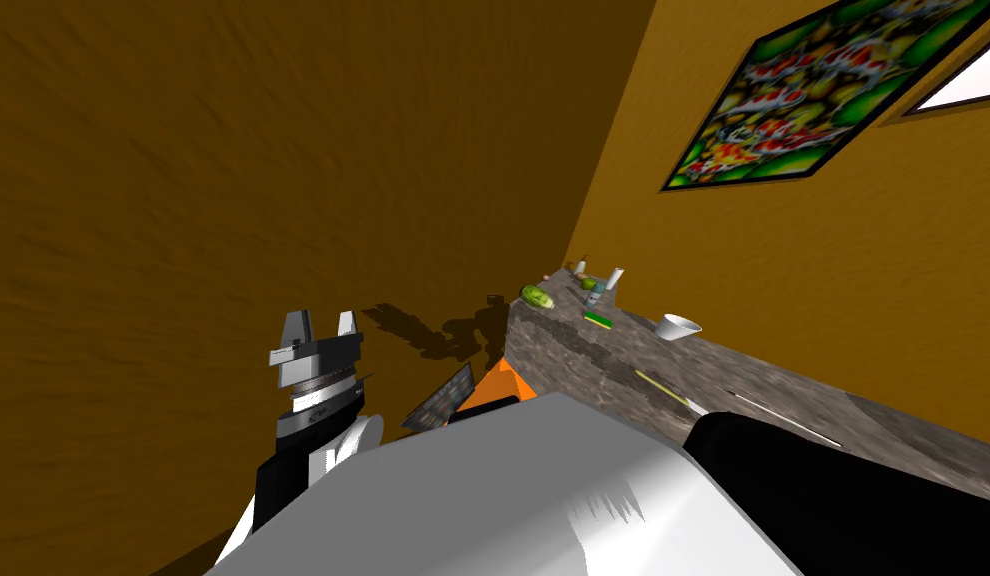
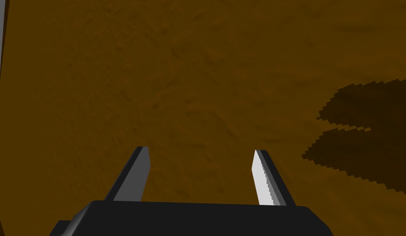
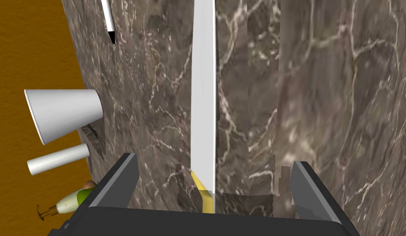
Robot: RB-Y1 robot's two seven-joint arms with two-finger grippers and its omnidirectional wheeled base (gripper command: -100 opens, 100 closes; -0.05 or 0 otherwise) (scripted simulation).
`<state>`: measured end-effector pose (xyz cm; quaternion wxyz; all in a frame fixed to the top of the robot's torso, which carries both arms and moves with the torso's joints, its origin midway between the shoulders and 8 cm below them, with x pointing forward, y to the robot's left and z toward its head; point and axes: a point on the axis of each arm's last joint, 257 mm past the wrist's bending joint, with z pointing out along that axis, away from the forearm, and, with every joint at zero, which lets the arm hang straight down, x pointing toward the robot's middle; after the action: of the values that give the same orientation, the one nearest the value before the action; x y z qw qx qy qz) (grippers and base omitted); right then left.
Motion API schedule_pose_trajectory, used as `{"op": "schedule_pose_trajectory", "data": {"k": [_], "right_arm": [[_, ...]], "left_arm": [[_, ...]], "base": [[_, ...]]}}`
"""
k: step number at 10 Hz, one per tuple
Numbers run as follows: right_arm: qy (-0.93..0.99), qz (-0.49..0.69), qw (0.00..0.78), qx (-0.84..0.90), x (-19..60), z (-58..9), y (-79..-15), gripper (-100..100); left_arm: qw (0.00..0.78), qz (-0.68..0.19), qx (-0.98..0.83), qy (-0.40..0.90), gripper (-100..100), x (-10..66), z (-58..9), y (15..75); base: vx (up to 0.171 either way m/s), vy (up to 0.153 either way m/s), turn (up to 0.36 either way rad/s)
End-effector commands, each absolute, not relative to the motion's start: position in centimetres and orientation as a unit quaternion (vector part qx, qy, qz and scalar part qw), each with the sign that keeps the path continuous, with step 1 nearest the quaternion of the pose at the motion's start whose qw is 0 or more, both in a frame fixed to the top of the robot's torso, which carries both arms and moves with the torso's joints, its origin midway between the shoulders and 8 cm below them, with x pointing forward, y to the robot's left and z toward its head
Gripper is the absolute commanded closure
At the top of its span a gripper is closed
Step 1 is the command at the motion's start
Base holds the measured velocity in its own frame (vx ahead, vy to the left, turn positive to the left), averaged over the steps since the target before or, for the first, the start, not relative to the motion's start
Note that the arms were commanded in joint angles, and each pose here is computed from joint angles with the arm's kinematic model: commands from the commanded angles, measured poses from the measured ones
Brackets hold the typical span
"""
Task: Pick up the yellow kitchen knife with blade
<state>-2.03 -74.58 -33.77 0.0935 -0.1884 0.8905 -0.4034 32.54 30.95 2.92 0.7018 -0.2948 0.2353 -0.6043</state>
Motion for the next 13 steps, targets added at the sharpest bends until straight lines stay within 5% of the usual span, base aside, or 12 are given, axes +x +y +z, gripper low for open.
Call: {"op": "schedule_pose_trajectory", "data": {"k": [1, 2, 4, 5, 9, 10, 11, 13], "right_arm": [[0.891, -0.403, 0.094, -0.188, -2.0, -33.8, -74.6, 0], [0.892, -0.404, 0.091, -0.183, -2.3, -34.7, -74.4, -100], [0.892, -0.403, 0.091, -0.181, -2.3, -35.0, -74.3, -100], [0.892, -0.404, 0.091, -0.181, -2.3, -35.0, -74.3, 100], [0.898, -0.389, 0.093, -0.183, -2.6, -36.1, -73.1, 100], [0.898, -0.389, 0.093, -0.183, -2.6, -36.1, -73.1, 0], [0.891, -0.404, 0.092, -0.185, -2.2, -34.4, -74.5, 100], [0.895, -0.394, 0.095, -0.187, -2.2, -35.0, -73.9, 100]], "left_arm": [[0.702, -0.604, -0.295, 0.235, 0, 32.5, 2.9, 31.0], [0.702, -0.604, -0.295, 0.235, 0, 32.5, 2.9, 31.0], [0.702, -0.604, -0.295, 0.235, 0, 32.5, 2.9, 31.0], [0.702, -0.604, -0.295, 0.235, 0, 32.5, 2.9, 31.0], [0.702, -0.604, -0.295, 0.235, 0, 32.5, 2.9, 30.9], [0.702, -0.604, -0.295, 0.235, 0, 32.5, 2.9, 31.0], [0.702, -0.604, -0.295, 0.235, 0, 32.5, 2.9, 31.0], [0.702, -0.604, -0.295, 0.235, 0, 32.5, 2.9, 31.0]], "base": [[0.005, 0.0, 0.0], [0.008, -0.046, 0.082], [-0.015, -0.067, 0.075], [0.0, 0.0, 0.0], [-0.002, 0.014, -0.007], [0.0, 0.0, 0.0], [0.01, 0.025, -0.08], [0.013, 0.041, -0.049]]}}
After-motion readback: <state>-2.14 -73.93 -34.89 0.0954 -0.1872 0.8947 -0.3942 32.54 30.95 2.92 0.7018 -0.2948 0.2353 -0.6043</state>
